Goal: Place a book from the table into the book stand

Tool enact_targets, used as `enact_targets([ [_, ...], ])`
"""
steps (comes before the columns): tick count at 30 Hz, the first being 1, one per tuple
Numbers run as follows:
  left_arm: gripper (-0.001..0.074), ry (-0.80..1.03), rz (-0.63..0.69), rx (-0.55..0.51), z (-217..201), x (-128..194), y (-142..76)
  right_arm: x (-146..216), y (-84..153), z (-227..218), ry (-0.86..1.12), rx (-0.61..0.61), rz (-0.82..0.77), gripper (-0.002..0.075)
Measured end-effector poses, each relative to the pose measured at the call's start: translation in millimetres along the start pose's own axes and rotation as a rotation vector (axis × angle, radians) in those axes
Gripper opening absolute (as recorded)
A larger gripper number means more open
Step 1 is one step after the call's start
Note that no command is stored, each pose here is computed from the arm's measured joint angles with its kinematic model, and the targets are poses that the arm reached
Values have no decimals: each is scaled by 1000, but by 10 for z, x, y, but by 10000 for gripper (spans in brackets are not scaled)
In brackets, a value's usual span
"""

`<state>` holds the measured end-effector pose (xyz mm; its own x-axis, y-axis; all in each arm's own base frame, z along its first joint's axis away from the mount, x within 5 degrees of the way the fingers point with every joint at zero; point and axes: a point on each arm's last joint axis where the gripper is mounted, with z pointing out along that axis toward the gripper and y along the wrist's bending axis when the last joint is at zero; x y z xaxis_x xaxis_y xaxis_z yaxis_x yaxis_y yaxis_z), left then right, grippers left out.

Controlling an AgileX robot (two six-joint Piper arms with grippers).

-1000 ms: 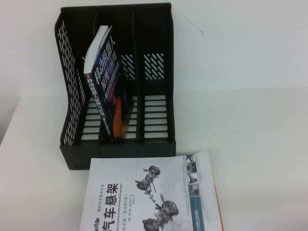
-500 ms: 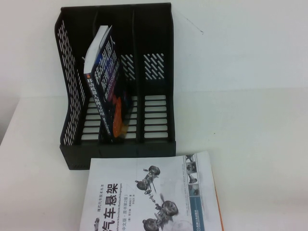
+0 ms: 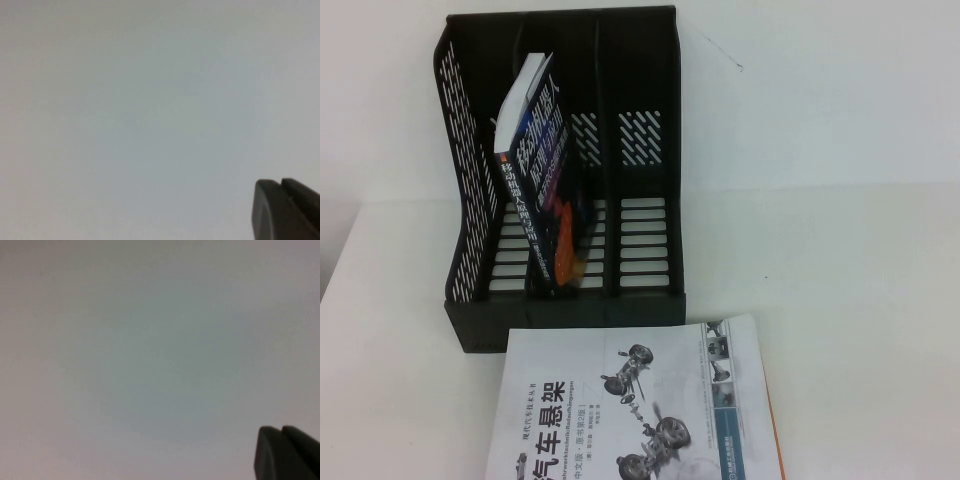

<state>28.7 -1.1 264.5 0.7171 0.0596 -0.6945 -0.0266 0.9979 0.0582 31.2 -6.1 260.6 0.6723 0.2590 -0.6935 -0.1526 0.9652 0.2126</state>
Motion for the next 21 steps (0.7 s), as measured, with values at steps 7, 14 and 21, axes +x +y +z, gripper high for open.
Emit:
enact_targets([
  [7,-2,123,-28,-17,32,57,18,-38,-60,-3,-44,65,45,-3],
  [14,-2,321,-15,15,274,-300,33,-193,131,202,225,-44,-137,-2],
  [21,-2,672,-150,21,440,-235,4,-488,248,462,681,-30,-216,-2],
])
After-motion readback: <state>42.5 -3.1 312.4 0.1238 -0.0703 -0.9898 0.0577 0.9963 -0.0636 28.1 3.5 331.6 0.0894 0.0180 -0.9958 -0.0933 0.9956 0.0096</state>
